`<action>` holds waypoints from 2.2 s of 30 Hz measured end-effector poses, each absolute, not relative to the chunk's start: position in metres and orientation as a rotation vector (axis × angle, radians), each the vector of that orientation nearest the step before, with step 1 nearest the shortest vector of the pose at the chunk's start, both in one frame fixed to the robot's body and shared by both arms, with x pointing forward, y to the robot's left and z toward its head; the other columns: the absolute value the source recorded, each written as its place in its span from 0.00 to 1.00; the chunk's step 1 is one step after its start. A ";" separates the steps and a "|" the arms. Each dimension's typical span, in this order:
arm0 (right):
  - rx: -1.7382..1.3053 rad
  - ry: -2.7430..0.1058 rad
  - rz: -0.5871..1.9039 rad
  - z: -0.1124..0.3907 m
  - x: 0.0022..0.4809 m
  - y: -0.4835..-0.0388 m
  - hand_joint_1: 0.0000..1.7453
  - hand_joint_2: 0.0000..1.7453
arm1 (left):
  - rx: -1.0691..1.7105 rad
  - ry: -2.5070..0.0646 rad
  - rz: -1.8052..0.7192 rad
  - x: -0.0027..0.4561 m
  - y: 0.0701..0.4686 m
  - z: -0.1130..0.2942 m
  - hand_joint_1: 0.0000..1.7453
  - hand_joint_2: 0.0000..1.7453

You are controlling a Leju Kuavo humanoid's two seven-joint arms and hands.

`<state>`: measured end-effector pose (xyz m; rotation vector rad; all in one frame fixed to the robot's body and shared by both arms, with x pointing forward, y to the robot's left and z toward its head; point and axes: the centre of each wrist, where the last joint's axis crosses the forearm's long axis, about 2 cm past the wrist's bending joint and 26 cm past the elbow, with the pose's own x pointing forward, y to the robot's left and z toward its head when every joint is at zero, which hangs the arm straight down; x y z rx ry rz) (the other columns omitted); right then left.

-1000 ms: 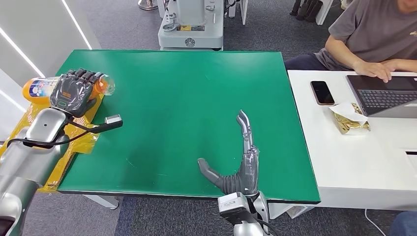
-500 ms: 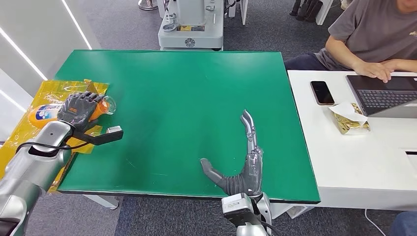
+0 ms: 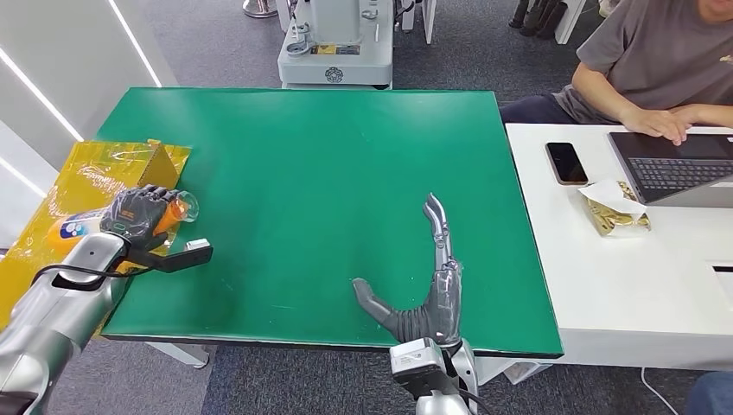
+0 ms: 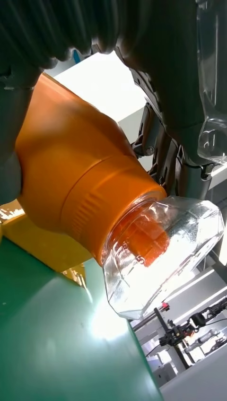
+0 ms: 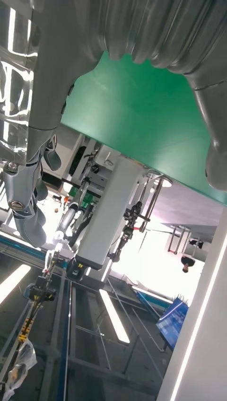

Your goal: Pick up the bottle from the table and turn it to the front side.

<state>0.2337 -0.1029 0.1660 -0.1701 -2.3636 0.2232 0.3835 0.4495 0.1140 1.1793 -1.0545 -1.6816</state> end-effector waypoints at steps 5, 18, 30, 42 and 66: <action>-0.166 -2.363 0.224 0.166 0.234 -0.103 0.00 1.00 | 1.151 -1.033 -1.678 0.374 0.444 0.099 1.00 1.00; -0.117 -2.370 0.222 0.167 0.241 -0.100 0.00 1.00 | 1.121 -0.981 -1.699 0.369 0.426 0.082 1.00 1.00; -0.071 -2.373 0.225 0.166 0.251 -0.094 0.00 1.00 | 1.111 -0.957 -1.695 0.372 0.411 0.078 0.00 1.00; -0.066 -2.362 0.239 0.161 0.252 -0.093 0.00 1.00 | 1.108 -0.916 -1.682 0.370 0.411 0.075 0.00 1.00; -0.039 -2.361 0.228 0.160 0.259 -0.091 0.00 1.00 | 1.290 -2.113 -0.678 0.384 0.366 0.153 0.00 1.00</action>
